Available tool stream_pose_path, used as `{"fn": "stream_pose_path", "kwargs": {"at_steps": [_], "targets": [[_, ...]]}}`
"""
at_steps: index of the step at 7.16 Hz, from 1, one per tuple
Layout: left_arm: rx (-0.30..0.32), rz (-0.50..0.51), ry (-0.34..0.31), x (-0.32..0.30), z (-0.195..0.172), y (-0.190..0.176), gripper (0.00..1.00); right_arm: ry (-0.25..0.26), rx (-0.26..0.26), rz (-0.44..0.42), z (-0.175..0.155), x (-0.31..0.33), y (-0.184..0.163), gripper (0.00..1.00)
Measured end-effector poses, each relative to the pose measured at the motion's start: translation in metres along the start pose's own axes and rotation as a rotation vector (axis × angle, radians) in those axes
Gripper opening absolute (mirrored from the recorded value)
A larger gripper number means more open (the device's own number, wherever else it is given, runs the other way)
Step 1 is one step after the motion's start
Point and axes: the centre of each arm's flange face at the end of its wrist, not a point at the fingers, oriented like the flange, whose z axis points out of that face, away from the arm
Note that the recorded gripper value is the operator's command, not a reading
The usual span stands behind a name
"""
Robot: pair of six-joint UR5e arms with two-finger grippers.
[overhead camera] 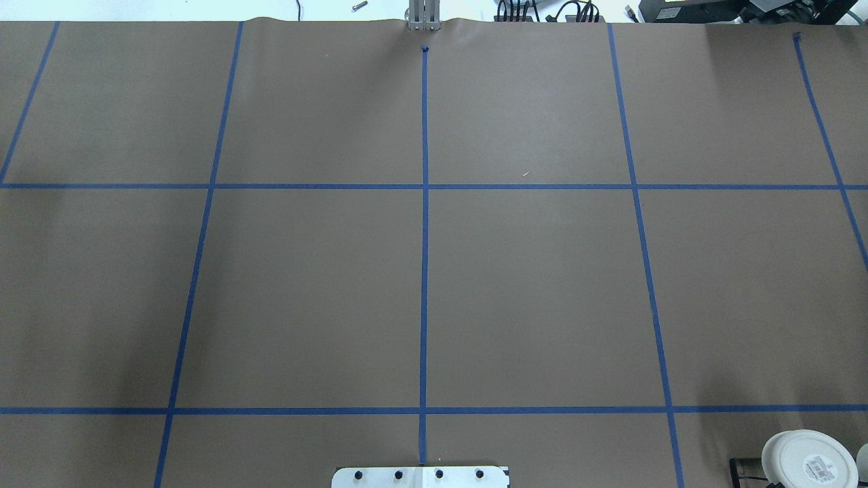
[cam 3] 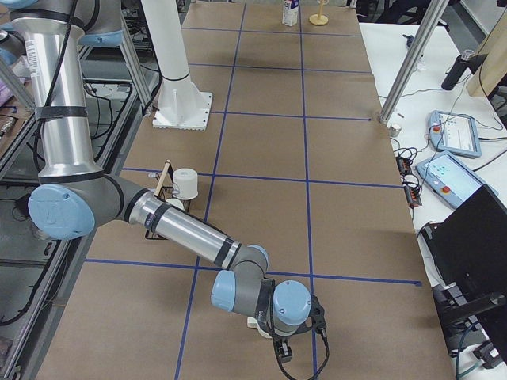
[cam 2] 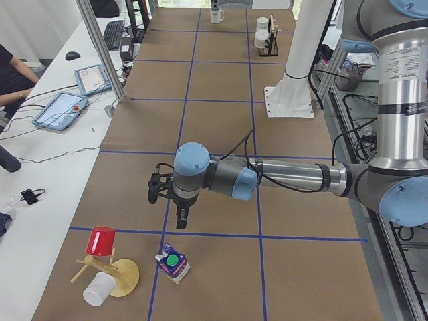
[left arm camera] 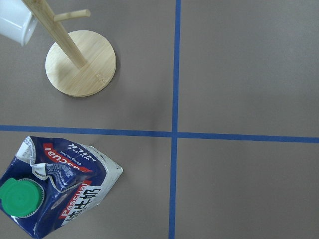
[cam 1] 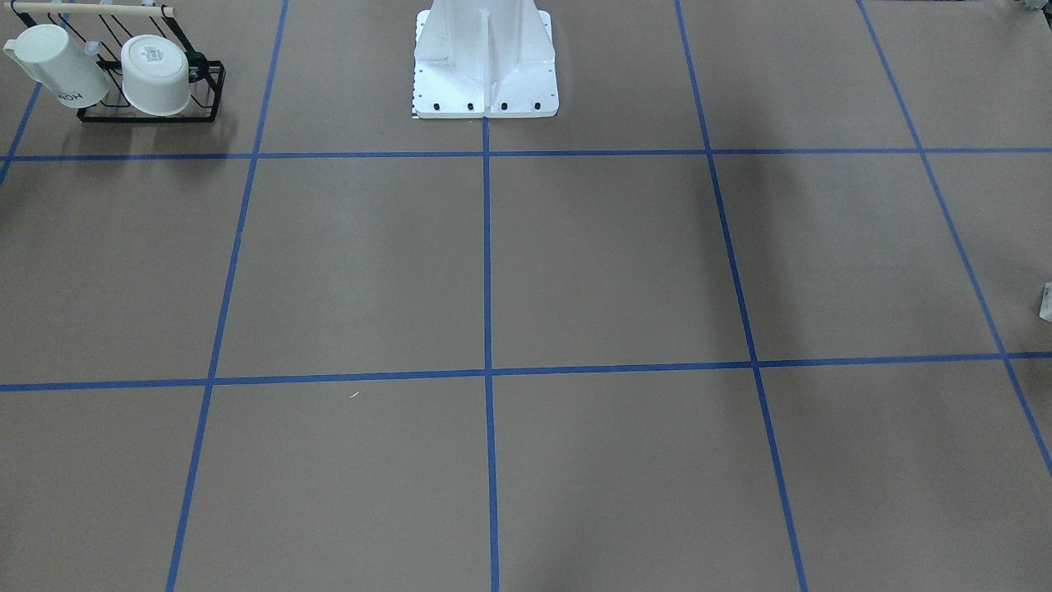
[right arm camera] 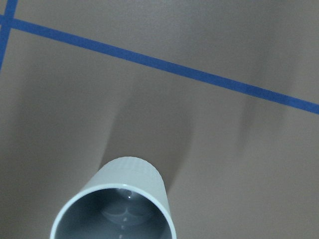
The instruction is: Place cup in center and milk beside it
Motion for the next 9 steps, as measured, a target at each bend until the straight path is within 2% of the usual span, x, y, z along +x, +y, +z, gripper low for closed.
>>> {"fn": "stream_pose_path", "kwargs": {"at_steps": [5,6,7,8,9], "targets": [[-0.002,-0.002,-0.002,-0.002,0.001,0.0,0.98,-0.026,-0.013,0.012,0.017,0.005,0.007,1.0],[-0.002,-0.002,-0.001,-0.001,0.001,-0.001,0.98,-0.041,-0.017,0.015,0.021,0.004,0.007,0.92],[-0.002,-0.001,-0.002,-0.002,0.002,-0.001,0.98,-0.055,-0.018,0.016,0.025,0.003,0.005,0.43],[-0.002,-0.001,-0.002,-0.002,0.002,-0.001,0.98,-0.062,-0.019,0.016,0.026,0.003,0.003,0.0],[-0.002,-0.001,-0.001,-0.002,0.002,-0.001,0.98,-0.065,-0.02,0.015,0.027,0.002,0.002,0.0]]}}
